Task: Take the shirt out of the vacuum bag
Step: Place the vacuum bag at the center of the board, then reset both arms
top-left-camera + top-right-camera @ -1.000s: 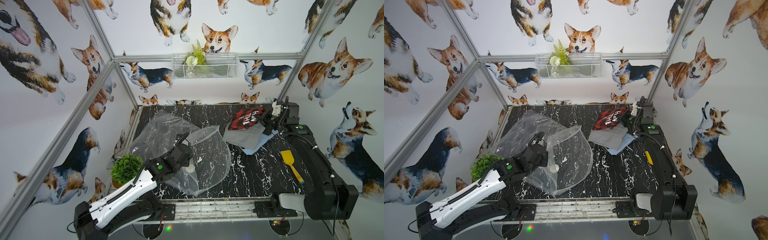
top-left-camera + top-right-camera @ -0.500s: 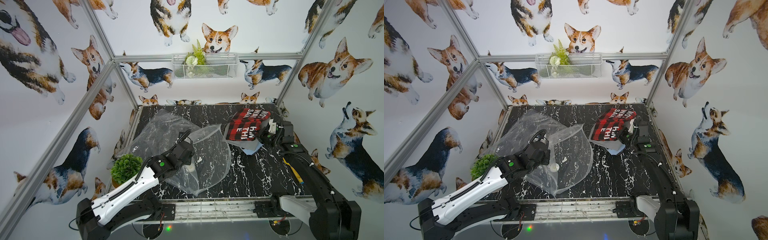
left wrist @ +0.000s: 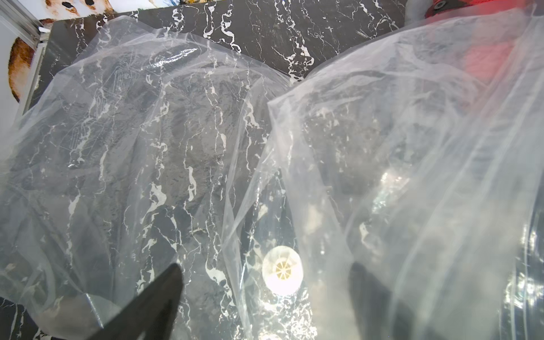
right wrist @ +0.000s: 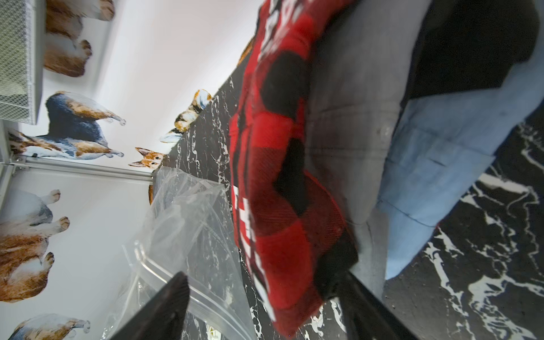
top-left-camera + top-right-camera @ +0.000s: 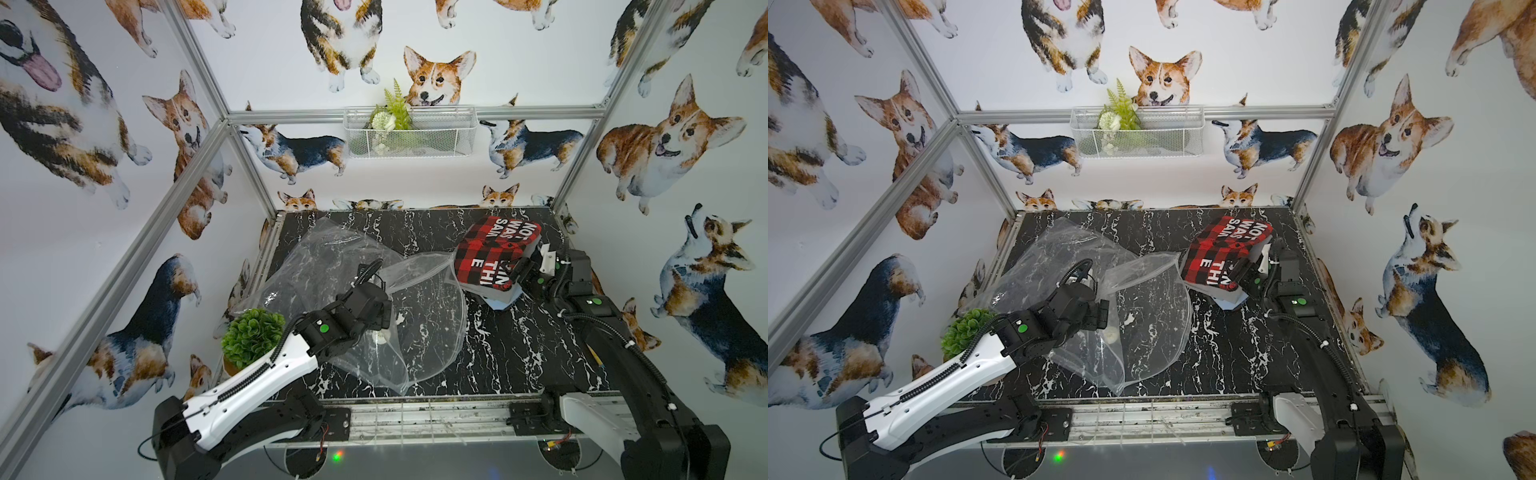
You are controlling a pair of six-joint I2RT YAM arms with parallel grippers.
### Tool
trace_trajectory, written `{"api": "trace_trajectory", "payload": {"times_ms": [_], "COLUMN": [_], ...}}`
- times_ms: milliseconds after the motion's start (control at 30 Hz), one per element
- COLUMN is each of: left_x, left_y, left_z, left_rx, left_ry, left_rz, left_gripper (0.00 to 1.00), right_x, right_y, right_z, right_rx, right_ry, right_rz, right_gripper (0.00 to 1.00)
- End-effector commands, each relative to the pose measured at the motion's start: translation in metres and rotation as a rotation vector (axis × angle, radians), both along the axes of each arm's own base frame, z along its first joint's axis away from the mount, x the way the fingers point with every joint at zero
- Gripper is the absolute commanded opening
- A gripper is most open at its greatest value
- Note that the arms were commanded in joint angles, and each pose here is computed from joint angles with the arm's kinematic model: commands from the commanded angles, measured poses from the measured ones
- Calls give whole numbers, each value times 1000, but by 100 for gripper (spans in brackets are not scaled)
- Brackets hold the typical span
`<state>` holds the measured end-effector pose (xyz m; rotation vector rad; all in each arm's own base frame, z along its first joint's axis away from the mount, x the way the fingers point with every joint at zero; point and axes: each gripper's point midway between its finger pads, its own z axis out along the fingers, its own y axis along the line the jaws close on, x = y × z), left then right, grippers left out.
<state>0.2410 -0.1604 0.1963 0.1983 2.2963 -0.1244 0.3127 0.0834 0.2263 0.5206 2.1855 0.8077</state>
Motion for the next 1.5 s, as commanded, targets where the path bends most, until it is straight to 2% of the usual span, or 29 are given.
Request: {"api": "trace_trajectory", "payload": {"times_ms": [0, 167, 333, 433, 567, 633, 767, 867, 1000, 1100, 1167, 1233, 1333, 1400, 1467], "left_x": [5, 11, 8, -3, -13, -17, -23, -16, -8, 5, 16, 31, 49, 59, 70], "left_y": [6, 24, 74, 107, 96, 91, 112, 110, 115, 114, 118, 132, 167, 171, 172], "left_z": [15, 54, 112, 134, 152, 155, 159, 143, 126, 112, 103, 87, 59, 51, 47], "left_rx": [11, 3, 73, 76, -82, -154, -141, -41, 78, 189, 197, 174, 48, 108, 102], "left_ry": [-52, -195, -371, -454, -529, -554, -625, -658, -635, -642, -638, -586, -498, -529, -545], "left_rz": [26, 87, 259, 368, 238, 194, 265, 256, 293, 285, 288, 321, 426, 433, 436], "left_gripper": [100, 100, 100, 100, 100, 100, 100, 100, 100, 100, 100, 100, 100, 100, 100], "right_x": [-6, -12, -19, -24, -26, -28, -22, -13, -16, -8, -4, 3, 10, 13, 16], "right_y": [-11, -31, -52, -62, -64, -67, -70, -62, -87, -94, -93, -89, -87, -89, -86], "right_z": [14, 50, 75, 91, 106, 106, 102, 88, 75, 72, 68, 63, 46, 29, 11], "right_rx": [-108, -210, -290, -296, -263, -273, -296, -339, -477, -631, -687, -741, -804, -824, -841], "right_ry": [2, -53, -83, -142, -258, -254, -288, -300, -199, -281, -306, -382, -476, -491, -499], "right_rz": [-6, -70, -159, -227, -259, -272, -287, -223, -311, -288, -260, -227, -212, -222, -194], "right_gripper": [100, 100, 100, 100, 100, 100, 100, 100, 100, 100, 100, 100, 100, 100, 100]}}
